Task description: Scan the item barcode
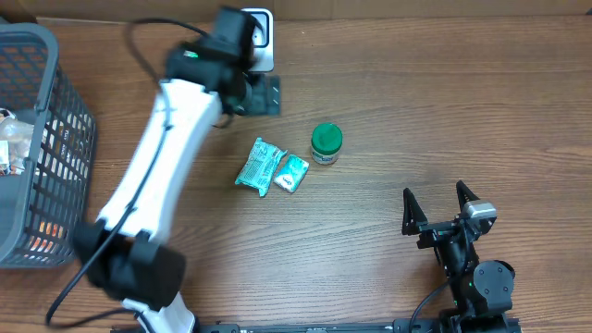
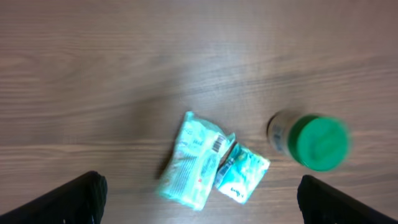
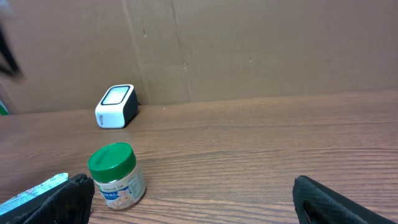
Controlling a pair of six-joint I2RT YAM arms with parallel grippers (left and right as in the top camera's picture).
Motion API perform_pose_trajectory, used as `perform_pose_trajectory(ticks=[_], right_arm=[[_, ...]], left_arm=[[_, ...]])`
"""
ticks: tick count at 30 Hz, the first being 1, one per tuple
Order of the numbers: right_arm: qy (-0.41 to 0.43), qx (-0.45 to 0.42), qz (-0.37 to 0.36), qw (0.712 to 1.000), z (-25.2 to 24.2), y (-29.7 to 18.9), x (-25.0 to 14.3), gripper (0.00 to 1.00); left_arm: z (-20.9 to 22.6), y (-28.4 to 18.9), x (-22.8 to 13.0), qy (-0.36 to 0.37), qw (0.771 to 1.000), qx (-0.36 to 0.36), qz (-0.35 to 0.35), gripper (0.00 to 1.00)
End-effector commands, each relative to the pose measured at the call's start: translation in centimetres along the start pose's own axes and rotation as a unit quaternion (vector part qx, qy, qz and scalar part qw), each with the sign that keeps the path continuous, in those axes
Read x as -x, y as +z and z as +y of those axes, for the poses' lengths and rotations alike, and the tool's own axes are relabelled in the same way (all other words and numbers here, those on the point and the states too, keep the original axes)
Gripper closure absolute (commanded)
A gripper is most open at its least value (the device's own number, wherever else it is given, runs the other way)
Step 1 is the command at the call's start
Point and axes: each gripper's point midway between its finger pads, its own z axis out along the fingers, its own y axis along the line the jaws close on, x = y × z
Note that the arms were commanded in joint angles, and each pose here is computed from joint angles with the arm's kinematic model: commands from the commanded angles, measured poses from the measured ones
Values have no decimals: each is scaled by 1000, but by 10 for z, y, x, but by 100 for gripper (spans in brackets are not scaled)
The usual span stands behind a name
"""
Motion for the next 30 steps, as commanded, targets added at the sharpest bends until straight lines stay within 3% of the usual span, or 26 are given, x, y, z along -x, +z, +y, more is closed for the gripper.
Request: perform_pose_trajectory(ticks=[1,6,9,15,19,24,28,30], right_arm=[[1,-5,-5,1000,-2,0,0,0],[1,-5,-5,1000,-2,0,0,0],[1,-5,-5,1000,-2,0,0,0],[2,-5,-5,1000,-2,0,0,0],[1,-5,-5,1000,-2,0,0,0],[1,-5,-5,1000,-2,0,0,0],[2,-5,-5,1000,-2,0,0,0],[1,-5,-5,1000,-2,0,0,0]], left_arm=[[37,-79,26,-36,996,-1,-79,1],[127,-155,21,-125,982,50,-129,1],[167,-175,14,-176,970,75,-150,4],[269,-203,-17,-326,919,143,-169,8],[318,-199,-42,-418,879,164,-161,9],[362,-174,-81,-477,850,187,-123,8],[390,-140,-117,-507,835,196,-80,8],[403,-123,-131,-498,841,202,-67,8]])
